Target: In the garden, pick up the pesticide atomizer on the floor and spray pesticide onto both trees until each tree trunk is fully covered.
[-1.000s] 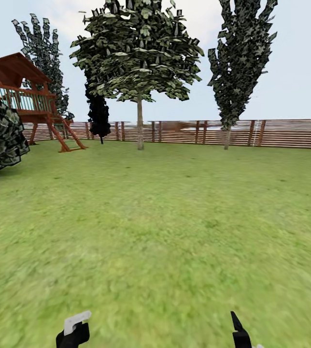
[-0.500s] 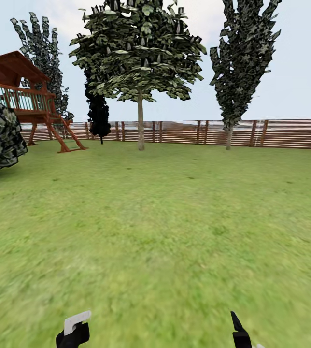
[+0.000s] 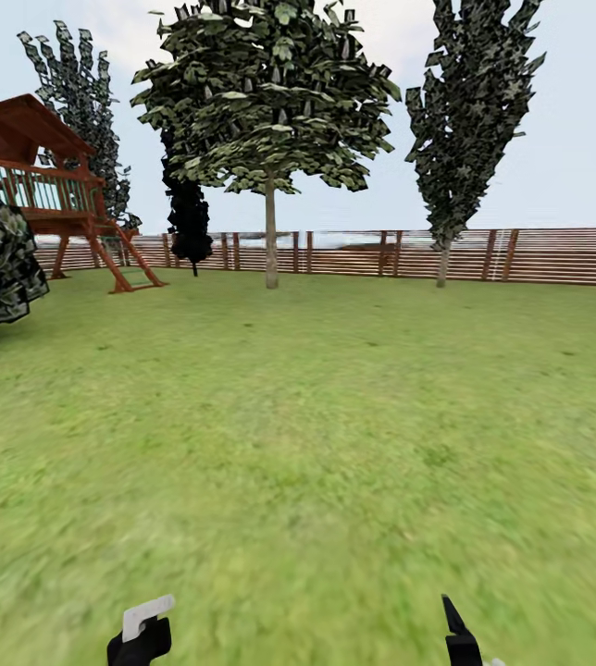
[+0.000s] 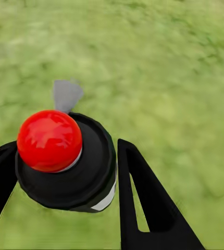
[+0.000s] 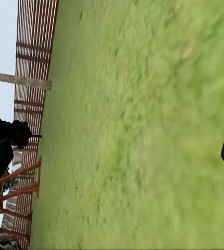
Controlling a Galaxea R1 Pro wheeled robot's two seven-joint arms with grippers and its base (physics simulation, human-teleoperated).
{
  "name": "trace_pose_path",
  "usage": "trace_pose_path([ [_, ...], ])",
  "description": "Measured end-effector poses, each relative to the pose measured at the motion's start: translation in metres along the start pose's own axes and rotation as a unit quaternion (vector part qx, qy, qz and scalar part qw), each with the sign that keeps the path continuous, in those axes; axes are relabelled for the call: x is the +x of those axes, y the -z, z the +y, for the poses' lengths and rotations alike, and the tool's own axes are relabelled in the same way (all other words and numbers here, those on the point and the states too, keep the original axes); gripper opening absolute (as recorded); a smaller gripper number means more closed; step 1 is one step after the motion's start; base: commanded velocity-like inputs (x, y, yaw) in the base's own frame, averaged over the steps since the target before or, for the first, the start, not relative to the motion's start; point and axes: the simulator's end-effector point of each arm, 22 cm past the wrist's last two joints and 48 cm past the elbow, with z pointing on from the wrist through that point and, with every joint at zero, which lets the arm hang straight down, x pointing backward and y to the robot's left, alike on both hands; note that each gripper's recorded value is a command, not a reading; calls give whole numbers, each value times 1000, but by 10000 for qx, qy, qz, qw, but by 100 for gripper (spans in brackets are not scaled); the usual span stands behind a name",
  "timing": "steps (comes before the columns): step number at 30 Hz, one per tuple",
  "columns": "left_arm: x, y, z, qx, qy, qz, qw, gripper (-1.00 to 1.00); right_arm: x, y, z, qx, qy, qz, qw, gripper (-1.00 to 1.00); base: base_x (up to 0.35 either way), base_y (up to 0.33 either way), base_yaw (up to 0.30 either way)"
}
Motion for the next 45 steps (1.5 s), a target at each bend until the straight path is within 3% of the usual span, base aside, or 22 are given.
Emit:
trace_pose_path([
  [45, 0, 0, 0, -1, 1, 0, 10000, -100, 0, 0, 0, 0, 1, 0, 10000, 100, 323, 118, 0],
])
